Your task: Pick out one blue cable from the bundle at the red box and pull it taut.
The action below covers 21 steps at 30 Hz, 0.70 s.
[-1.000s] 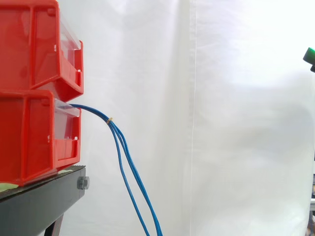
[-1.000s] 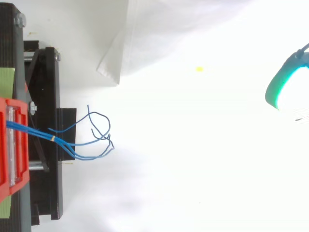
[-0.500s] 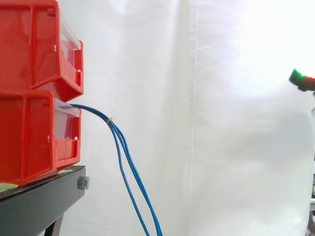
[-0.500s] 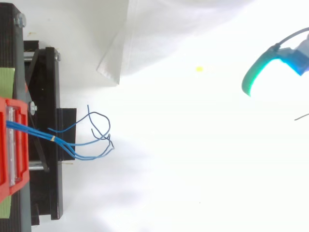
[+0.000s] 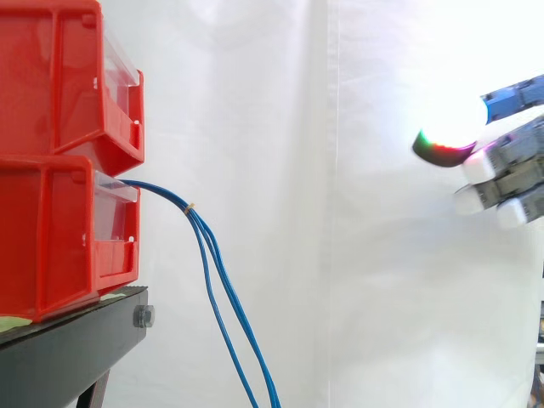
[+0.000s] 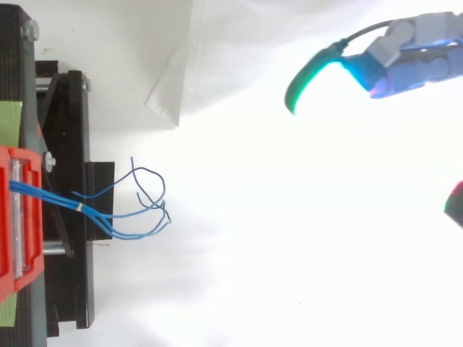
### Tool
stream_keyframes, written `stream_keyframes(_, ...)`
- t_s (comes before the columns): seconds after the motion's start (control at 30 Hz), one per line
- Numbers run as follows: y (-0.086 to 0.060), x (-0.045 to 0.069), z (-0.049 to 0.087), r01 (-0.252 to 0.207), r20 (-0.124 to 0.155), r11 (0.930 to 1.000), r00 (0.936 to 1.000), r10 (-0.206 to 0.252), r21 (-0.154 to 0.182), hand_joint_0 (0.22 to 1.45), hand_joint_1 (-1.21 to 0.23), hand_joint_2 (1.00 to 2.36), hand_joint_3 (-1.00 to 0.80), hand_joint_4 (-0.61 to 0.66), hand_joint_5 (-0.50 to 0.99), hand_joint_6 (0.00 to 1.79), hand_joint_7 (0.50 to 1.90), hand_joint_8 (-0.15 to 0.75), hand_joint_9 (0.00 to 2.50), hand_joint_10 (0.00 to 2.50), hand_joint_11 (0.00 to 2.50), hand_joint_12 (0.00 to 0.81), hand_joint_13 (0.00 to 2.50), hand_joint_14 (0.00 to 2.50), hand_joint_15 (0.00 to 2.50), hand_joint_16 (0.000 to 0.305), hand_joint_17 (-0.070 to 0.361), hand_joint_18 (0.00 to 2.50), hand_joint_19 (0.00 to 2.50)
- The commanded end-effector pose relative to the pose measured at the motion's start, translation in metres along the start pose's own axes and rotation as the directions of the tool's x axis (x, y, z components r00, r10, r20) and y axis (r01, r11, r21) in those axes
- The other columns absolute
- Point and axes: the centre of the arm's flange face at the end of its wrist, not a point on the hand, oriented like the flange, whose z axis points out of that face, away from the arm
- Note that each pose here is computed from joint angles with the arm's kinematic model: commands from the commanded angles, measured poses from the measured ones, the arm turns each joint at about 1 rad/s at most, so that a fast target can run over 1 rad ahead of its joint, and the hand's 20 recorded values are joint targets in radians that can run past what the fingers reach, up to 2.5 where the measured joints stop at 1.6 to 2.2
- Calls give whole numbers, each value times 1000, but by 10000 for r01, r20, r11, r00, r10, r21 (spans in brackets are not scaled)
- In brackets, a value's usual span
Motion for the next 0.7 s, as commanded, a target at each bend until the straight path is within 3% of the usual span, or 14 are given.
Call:
stream_keyframes(0.0,-3,9,16,83,47,9999,10000,-83,69,520,-626,1000,-500,191,-207,502,716,244,625,12,273,340,446,6,158,53,120,391,300)
stream_keyframes(0.17,-16,20,31,170,126,9995,9998,-174,256,523,-625,1000,-500,192,-205,502,721,245,633,12,276,342,455,8,163,53,118,393,307)
stream_keyframes(0.2,-25,25,38,185,193,9994,9996,-190,301,523,-625,1000,-500,191,-205,502,721,246,634,10,277,343,460,7,168,53,118,393,307)
stream_keyframes(0.33,-27,29,45,148,255,9996,9996,-154,246,525,-624,1000,-500,195,-204,502,719,243,650,11,299,341,483,7,187,52,117,403,315)
stream_keyframes(0.53,-43,47,72,155,252,9995,9996,-162,260,527,-622,1000,-500,196,-203,502,721,241,662,11,303,338,507,8,206,52,117,417,320)
stream_keyframes(0.57,-50,56,85,112,257,9998,9996,-117,177,527,-622,1000,-500,193,-202,502,719,241,662,11,303,338,507,9,203,52,116,419,327)
stream_keyframes(0.67,-56,62,93,105,231,9998,9997,-109,157,528,-620,1000,-500,195,-202,502,720,240,666,13,304,338,517,8,212,52,116,423,327)
